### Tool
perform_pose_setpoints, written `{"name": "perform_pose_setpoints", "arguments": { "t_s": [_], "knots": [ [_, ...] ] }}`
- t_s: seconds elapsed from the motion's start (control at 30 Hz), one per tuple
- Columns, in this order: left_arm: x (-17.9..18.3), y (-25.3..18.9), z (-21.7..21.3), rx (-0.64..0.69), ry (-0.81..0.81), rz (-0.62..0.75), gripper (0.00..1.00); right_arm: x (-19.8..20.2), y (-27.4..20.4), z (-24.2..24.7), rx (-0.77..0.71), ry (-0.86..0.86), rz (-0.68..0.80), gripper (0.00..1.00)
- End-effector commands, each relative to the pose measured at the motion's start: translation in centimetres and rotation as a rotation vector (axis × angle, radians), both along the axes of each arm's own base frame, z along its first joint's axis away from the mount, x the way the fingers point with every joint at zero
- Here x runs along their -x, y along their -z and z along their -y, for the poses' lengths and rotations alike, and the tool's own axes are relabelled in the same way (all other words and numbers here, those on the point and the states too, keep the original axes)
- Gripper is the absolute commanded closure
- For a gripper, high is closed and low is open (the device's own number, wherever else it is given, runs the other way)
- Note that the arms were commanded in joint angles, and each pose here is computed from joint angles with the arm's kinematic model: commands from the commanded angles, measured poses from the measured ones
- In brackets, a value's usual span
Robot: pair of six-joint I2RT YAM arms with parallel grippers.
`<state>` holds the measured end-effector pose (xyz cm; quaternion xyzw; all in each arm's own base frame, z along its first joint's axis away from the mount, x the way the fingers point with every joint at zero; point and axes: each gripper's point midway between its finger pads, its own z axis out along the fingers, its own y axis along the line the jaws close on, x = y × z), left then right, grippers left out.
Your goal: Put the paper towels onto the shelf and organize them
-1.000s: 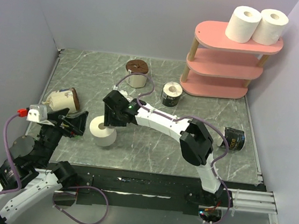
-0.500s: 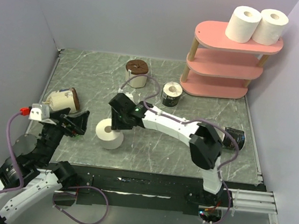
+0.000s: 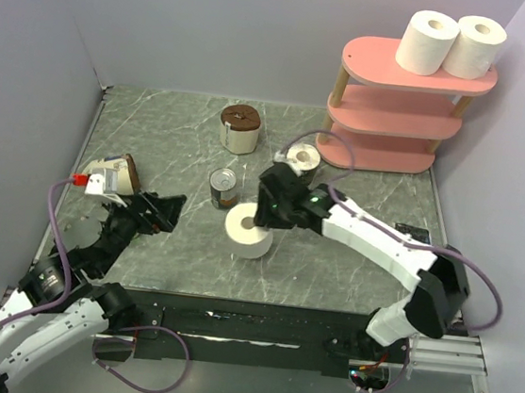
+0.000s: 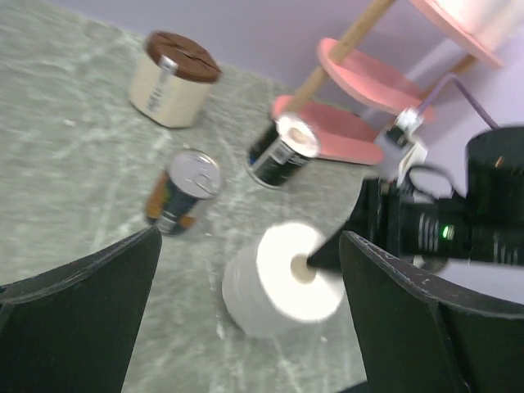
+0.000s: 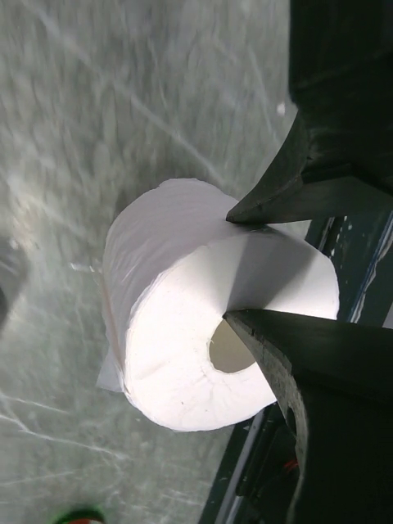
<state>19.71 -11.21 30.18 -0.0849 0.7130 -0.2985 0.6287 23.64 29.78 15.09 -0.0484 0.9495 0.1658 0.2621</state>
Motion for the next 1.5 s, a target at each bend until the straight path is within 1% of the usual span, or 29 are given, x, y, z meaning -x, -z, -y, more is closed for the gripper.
{"name": "perform_pose_setpoints", "arguments": {
  "t_s": [0.0, 0.13, 0.2, 0.23, 0.3, 0.33, 0.37, 0.4, 0.43, 0.5, 0.57, 0.6, 0.63, 0.67, 0.7, 0.73, 0.8, 0.83, 0.9, 0.97, 1.03, 1.07, 1.1, 1.23, 1.47],
  "knots": [
    [0.9, 0.1, 1.8, 0.149, 0.095, 0.005, 0.04, -2.5, -5.8, 3.1, -0.092, 0.079, 0.151, 0.66],
    [1.7, 1.9, 0.9, 0.178, 0.075, -0.027, 0.04, -4.8, -9.4, 7.1, -0.111, 0.160, 0.233, 0.65],
    [2.0, 2.5, 0.7, 0.189, 0.073, -0.045, 0.04, -5.7, -11.9, 8.5, -0.143, 0.191, 0.288, 0.66],
    [2.4, 2.5, 0.7, 0.212, 0.083, -0.039, 0.04, -6.7, -13.8, 9.9, -0.158, 0.225, 0.330, 0.66],
    [2.7, 2.0, 1.0, 0.228, 0.113, -0.014, 0.04, -7.8, -15.9, 11.4, -0.172, 0.261, 0.373, 0.66],
    [2.8, 1.7, 1.0, 0.222, 0.114, 0.010, 0.04, -8.4, -18.3, 11.9, -0.188, 0.270, 0.423, 0.66],
    [2.7, 1.3, 1.0, 0.221, 0.114, 0.026, 0.04, -9.3, -19.4, 13.2, -0.184, 0.307, 0.450, 0.66],
    [2.6, 0.2, 0.8, 0.227, 0.110, 0.061, 0.04, -9.6, -20.5, 13.7, -0.186, 0.319, 0.469, 0.66],
    [2.3, -0.1, 1.4, 0.208, 0.124, 0.068, 0.04, -10.3, -22.6, 14.0, -0.202, 0.328, 0.509, 0.65],
    [2.0, -1.6, 1.7, 0.166, 0.133, 0.107, 0.04, -11.5, -24.7, 15.5, -0.210, 0.373, 0.550, 0.65],
    [1.0, -2.1, 3.2, 0.080, 0.163, 0.117, 0.04, -12.8, -27.4, 16.8, -0.234, 0.413, 0.601, 0.66],
    [0.7, -3.7, 3.1, 0.030, 0.161, 0.153, 0.04, -13.3, -28.2, 17.0, -0.247, 0.419, 0.615, 0.66],
    [-0.3, -3.2, 4.1, -0.035, 0.167, 0.124, 0.04, -14.1, -29.9, 17.3, -0.262, 0.433, 0.653, 0.66],
    [-1.0, -3.7, 4.3, -0.069, 0.154, 0.130, 0.04, -14.6, -30.8, 17.6, -0.268, 0.445, 0.676, 0.66],
    [-1.4, -5.4, 4.3, -0.110, 0.148, 0.170, 0.04, -15.3, -31.6, 18.5, -0.270, 0.474, 0.702, 0.65],
    [-2.5, -5.0, 5.3, -0.163, 0.155, 0.150, 0.04, -16.3, -32.7, 18.8, -0.285, 0.489, 0.728, 0.65],
    [-3.6, -7.0, 5.7, -0.215, 0.136, 0.199, 0.04, -17.6, -33.6, 20.3, -0.291, 0.541, 0.745, 0.65],
    [-4.8, -6.5, 6.5, -0.254, 0.134, 0.182, 0.04, -18.5, -34.3, 20.5, -0.313, 0.557, 0.752, 0.65],
    [-6.0, -7.2, 6.6, -0.297, 0.101, 0.202, 0.04, -19.4, -35.0, 21.0, -0.338, 0.580, 0.772, 0.65],
    [-7.3, -6.2, 7.0, -0.339, 0.084, 0.184, 0.04, -20.3, -35.9, 21.9, -0.371, 0.609, 0.803, 0.66],
    [-7.8, -5.0, 7.1, -0.341, 0.097, 0.177, 0.04, -20.8, -36.5, 23.0, -0.383, 0.648, 0.827, 0.66],
    [-8.3, -4.5, 6.4, -0.338, 0.088, 0.173, 0.04, -21.1, -36.6, 23.6, -0.378, 0.673, 0.839, 0.66],
    [-8.3, -4.0, 6.3, -0.338, 0.100, 0.169, 0.04, -21.2, -37.2, 23.9, -0.389, 0.683, 0.860, 0.66],
    [-7.7, -4.7, 4.7, -0.302, 0.045, 0.203, 0.04, -21.7, -38.4, 25.4, -0.419, 0.719, 0.893, 0.66],
    [-7.5, -4.4, 4.8, -0.312, 0.062, 0.192, 0.04, -22.3, -39.3, 27.1, -0.475, 0.745, 0.906, 0.66]
  ]
}}
